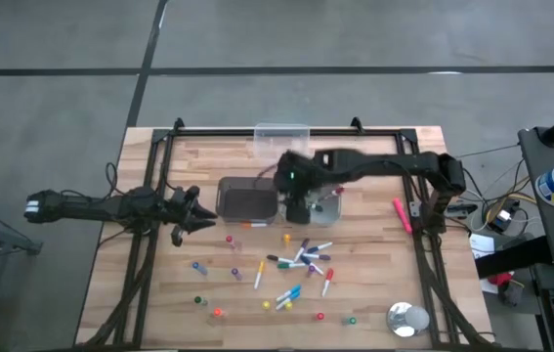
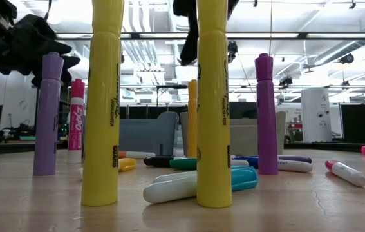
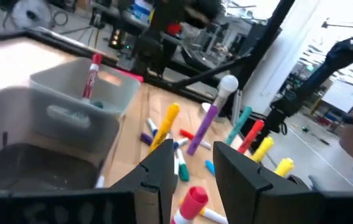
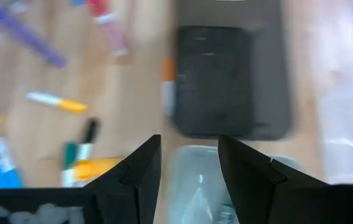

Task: Pick & Place Markers
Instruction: Put the large pink marker pen into the white bin

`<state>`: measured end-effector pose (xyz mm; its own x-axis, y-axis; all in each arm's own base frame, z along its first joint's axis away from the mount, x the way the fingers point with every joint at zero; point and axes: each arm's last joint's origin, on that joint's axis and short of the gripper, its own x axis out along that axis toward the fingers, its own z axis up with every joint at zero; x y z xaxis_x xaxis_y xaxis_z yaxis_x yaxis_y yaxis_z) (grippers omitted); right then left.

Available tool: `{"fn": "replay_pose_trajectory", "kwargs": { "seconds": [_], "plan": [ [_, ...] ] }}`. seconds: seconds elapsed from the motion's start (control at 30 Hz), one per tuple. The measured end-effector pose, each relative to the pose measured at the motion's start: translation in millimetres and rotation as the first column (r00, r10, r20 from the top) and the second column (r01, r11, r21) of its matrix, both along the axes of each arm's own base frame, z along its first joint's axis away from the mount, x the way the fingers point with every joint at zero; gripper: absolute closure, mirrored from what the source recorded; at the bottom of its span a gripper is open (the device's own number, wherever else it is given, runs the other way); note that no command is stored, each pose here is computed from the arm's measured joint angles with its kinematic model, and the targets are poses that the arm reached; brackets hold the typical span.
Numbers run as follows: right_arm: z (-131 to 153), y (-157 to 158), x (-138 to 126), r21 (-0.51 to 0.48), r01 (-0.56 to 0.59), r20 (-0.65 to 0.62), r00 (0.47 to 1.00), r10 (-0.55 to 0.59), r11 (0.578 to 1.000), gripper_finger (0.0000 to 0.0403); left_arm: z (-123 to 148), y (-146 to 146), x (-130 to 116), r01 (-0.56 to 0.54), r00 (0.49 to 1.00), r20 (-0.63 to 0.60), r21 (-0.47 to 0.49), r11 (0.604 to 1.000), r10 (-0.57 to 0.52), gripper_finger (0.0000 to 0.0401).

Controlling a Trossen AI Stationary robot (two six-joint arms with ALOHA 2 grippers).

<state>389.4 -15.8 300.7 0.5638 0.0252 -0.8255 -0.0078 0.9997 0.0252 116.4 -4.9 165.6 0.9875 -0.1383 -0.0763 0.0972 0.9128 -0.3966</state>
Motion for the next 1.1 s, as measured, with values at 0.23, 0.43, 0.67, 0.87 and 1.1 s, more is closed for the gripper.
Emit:
{"fn": "replay_pose_trajectory", "kwargs": {
  "seconds": [0.23, 0.43, 0.67, 0.87, 1.1],
  "plan": [
    [-16.0, 77.4, -4.1, -0.035, -0.105, -0.01, 0.994, 0.105, 0.994, 0.0251, 7.0, -2.0, 0.1, 0.038, 0.997, 0.073, 0.008, 0.999, -0.038, 0.0296],
    [-21.3, 124.7, -21.1, -0.266, -0.102, -0.045, 0.995, 0.094, 0.959, 0.026, 7.5, -2.5, 0.1, 0.041, 0.996, 0.08, 0.012, 0.999, -0.042, 0.0296],
    [-24.8, 119.6, -22.2, -0.211, 0.01, -0.043, 0.999, -0.02, 0.977, 0.0233, 7.4, -2.5, 0.2, 0.041, 0.996, 0.078, 0.011, 0.999, -0.042, 0.0296],
    [-39.8, 83.1, -12.7, -0.061, 0.1, -0.066, 0.992, -0.104, 0.993, 0.0177, 7.2, -2.5, 0.2, 0.041, 0.996, 0.076, 0.011, 0.999, -0.042, 0.0296],
    [-60.6, 72.9, -14.4, -0.031, 0.099, -0.1, 0.99, -0.102, 0.995, 0.0148, 2.6, -2.5, 0.3, 0.041, 0.997, 0.061, 0.022, 0.999, -0.043, 0.0296]
  ]
}}
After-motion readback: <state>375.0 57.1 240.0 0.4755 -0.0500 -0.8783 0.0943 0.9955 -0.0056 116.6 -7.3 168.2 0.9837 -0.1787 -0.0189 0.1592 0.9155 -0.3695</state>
